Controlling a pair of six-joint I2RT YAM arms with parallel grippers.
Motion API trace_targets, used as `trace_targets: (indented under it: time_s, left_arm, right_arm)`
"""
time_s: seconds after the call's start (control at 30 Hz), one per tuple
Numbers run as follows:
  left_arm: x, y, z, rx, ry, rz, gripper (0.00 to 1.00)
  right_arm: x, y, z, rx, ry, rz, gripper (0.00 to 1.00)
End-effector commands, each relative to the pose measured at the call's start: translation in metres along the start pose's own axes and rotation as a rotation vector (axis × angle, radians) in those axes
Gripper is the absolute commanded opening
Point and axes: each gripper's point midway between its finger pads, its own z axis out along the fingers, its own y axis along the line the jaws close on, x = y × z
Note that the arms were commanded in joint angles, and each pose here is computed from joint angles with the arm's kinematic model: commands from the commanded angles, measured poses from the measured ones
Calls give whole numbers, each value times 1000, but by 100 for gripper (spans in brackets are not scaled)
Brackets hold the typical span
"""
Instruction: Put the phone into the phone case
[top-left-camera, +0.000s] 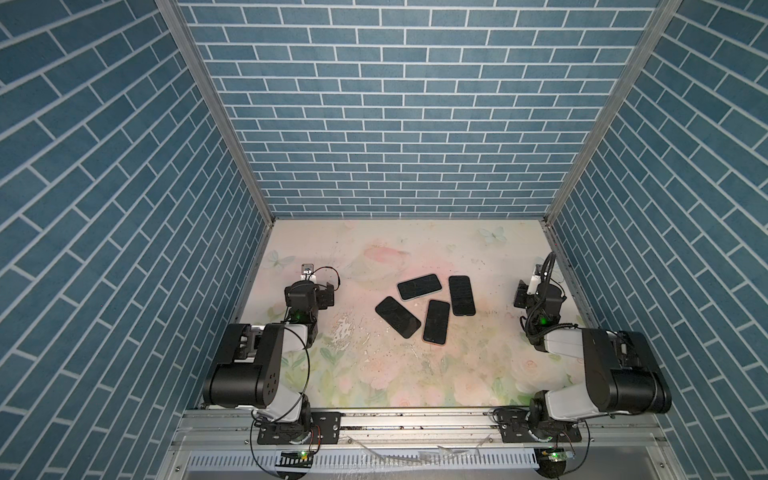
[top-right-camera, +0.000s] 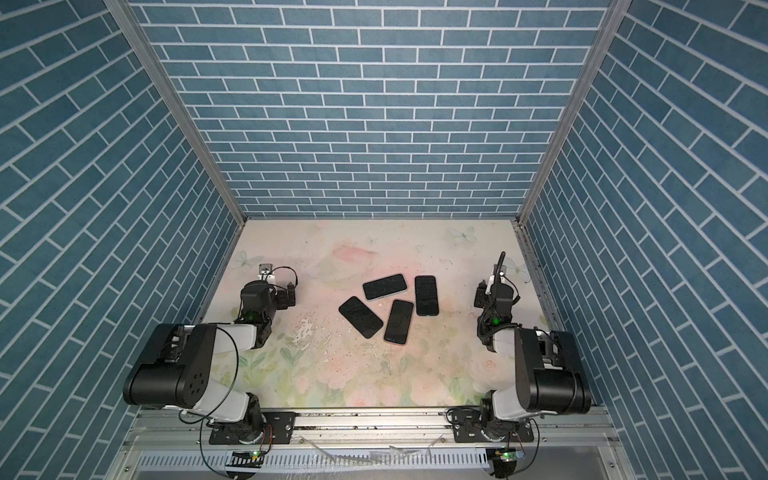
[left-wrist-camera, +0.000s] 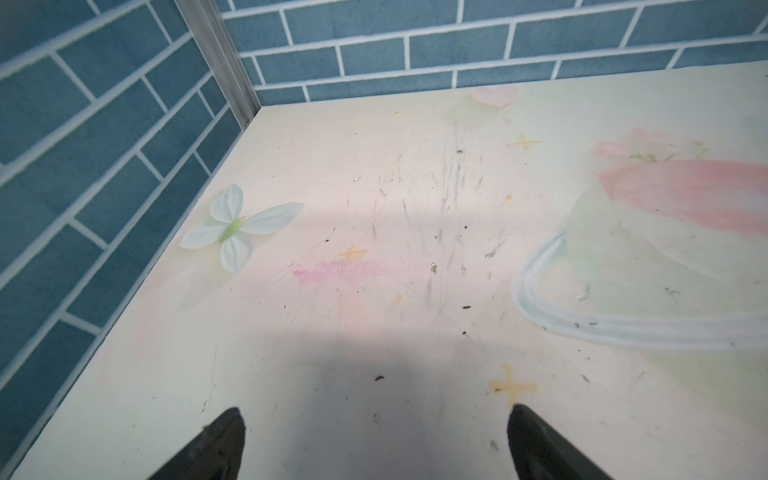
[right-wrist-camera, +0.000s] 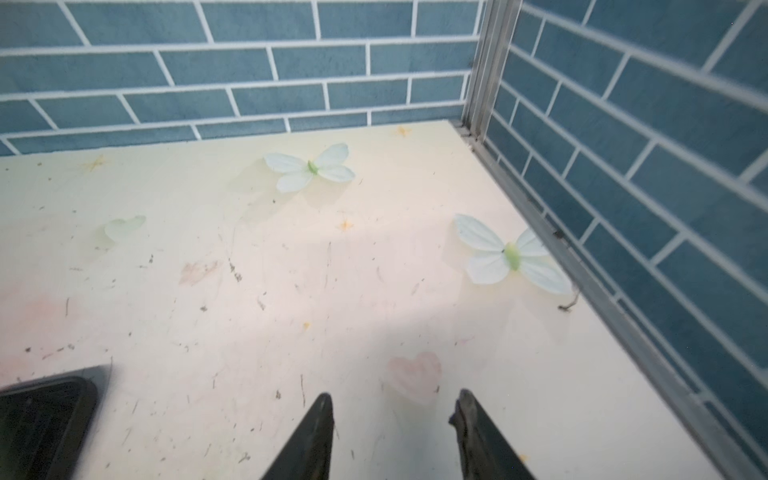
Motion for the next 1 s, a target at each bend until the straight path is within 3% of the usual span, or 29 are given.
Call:
trace_targets:
  time_s: [0.0,0.03,0.23,0.97]
  left_arm:
    - [-15,-3,-1,29,-65,7,100]
    - [-16,-3,-1,30,-67,6,100]
    - [-13,-10,-2,59,-76,28,100]
    - [-14,-10,-2,57,-78,28,100]
  right_arm:
    - [-4,-2,1,-13,-34,3,55]
    - [-5,-5,6,-1,-33,12,55]
    - [-2,-7,8,9,-3,15,98]
    - [-3,-4,10,-15,0,12,99]
